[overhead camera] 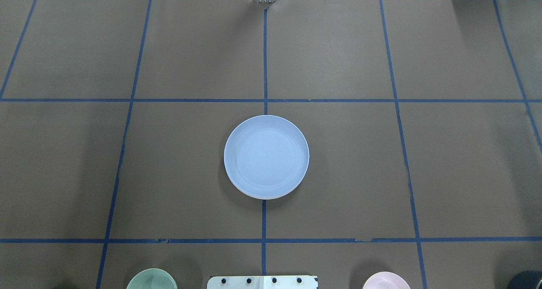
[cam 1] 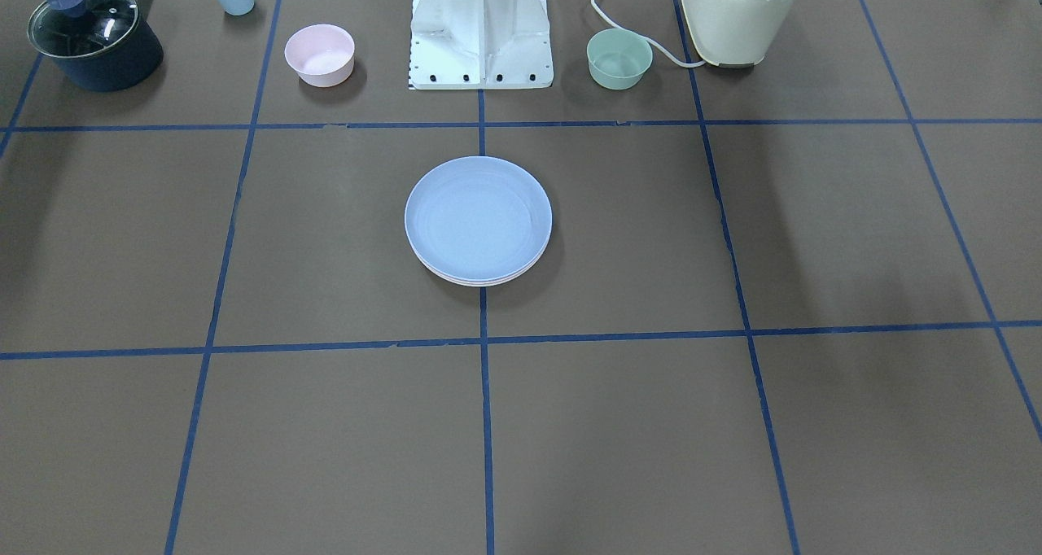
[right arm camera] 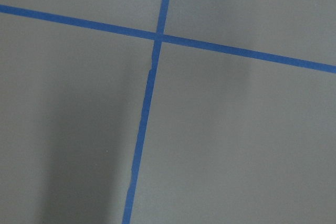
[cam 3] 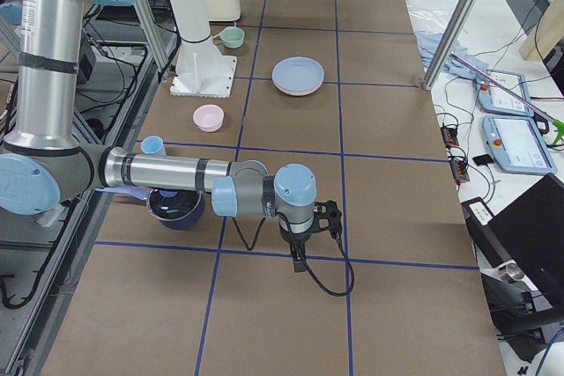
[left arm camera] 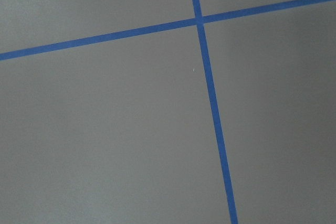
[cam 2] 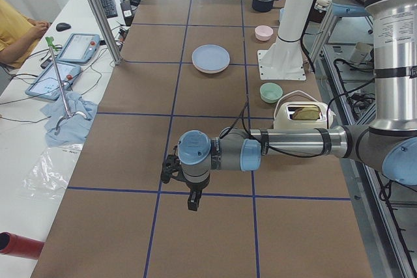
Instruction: Stack three plates with pink and blue
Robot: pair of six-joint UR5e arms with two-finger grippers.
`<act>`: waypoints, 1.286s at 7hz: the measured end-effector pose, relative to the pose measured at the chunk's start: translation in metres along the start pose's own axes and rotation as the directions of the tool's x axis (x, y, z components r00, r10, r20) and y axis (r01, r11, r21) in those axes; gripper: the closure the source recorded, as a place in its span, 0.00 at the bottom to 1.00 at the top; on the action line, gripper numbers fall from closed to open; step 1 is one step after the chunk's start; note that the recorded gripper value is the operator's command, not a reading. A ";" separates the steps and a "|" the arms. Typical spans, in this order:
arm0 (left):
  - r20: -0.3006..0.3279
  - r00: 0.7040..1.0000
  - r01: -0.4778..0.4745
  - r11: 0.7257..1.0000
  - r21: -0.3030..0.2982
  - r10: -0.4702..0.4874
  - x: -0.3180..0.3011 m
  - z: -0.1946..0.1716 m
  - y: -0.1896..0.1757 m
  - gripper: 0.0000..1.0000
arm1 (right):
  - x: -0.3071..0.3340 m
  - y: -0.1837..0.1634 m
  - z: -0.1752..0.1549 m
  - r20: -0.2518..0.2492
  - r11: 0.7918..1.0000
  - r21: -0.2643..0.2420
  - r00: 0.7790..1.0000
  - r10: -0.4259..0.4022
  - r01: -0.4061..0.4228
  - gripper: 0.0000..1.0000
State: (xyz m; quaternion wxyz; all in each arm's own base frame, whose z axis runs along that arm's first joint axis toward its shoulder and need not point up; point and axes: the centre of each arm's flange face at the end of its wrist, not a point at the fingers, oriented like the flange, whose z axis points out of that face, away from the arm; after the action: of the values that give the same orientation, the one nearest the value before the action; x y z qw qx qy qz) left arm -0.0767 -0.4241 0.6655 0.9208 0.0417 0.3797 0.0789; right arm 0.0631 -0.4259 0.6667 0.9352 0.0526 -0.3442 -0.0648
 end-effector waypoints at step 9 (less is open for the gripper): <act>-0.001 1.000 0.002 1.000 0.002 -0.002 0.001 -0.001 0.000 0.00 | 0.003 0.011 0.007 0.010 1.000 -0.015 1.000 0.011 -0.011 0.00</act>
State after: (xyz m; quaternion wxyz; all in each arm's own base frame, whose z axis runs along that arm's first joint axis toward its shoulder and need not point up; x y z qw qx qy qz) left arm -0.0768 -0.4237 0.6639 0.9207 0.0422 0.3802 0.0778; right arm 0.0620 -0.4159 0.6756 0.9342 0.0436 -0.3485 -0.0624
